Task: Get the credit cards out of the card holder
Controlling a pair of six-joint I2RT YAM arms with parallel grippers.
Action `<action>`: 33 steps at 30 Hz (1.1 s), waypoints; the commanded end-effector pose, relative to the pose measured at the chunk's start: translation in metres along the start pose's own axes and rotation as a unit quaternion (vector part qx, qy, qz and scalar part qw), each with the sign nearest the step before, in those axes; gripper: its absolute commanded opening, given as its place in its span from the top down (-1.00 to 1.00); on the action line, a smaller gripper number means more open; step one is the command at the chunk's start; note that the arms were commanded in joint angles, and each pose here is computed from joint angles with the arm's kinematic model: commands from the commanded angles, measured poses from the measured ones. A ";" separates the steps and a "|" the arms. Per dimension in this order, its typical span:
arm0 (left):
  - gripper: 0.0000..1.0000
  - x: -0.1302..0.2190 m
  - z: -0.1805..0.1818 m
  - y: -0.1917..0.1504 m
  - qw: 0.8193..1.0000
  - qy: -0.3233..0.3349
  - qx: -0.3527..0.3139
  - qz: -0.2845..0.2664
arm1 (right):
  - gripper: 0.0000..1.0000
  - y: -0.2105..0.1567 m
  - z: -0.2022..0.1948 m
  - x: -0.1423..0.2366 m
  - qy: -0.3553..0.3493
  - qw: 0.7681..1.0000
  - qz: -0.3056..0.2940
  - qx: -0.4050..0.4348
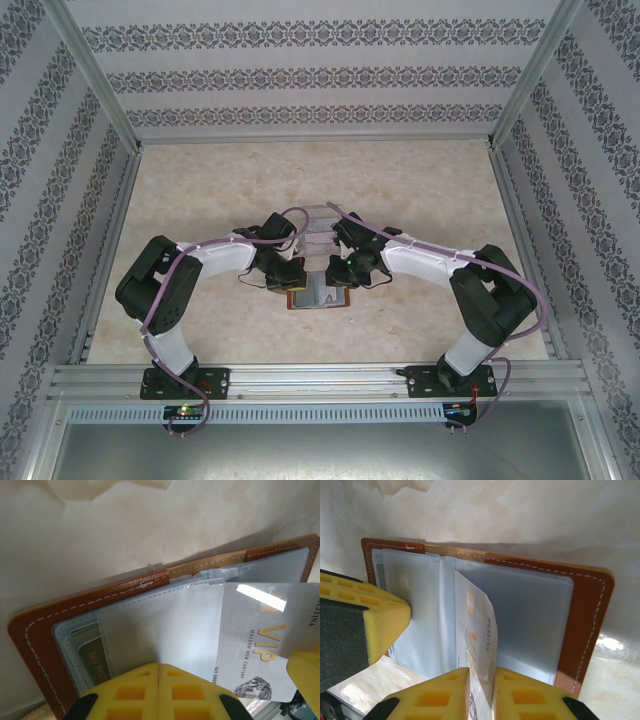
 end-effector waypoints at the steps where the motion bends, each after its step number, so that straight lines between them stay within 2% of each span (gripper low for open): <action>1: 1.00 -0.007 0.010 -0.007 0.999 0.039 0.004 0.014 | 0.62 -0.001 0.011 0.007 0.025 1.000 -0.005 -0.001; 6: 1.00 -0.007 0.010 -0.007 0.999 0.038 0.004 0.014 | 0.62 -0.004 0.013 0.007 0.029 1.000 -0.003 -0.003; 15: 1.00 0.001 0.005 -0.006 0.999 0.037 -0.001 0.009 | 0.80 -0.003 0.014 0.009 0.025 1.000 -0.004 0.000; 21: 0.97 0.013 -0.005 -0.002 0.999 0.033 -0.011 -0.004 | 0.84 -0.001 0.015 0.015 0.021 1.000 -0.014 0.008; 28: 0.95 0.023 -0.012 0.001 0.999 0.035 -0.021 -0.021 | 0.86 0.001 0.017 0.030 0.002 0.999 -0.024 0.042; 33: 0.95 0.030 -0.009 0.002 0.998 0.040 -0.021 -0.038 | 1.00 0.004 0.020 0.042 -0.008 0.996 -0.027 0.088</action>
Point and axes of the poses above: each hand's point on the last joint's axis, 136 mm out from that joint toward the fingers, its own x axis back along the fingers, its own z axis along the line the jaws close on, y = z × x, the point moved 9 cm from there along x, back along the fingers, and after that the axes turned 3 degrees about x, right-handed, at the moved point
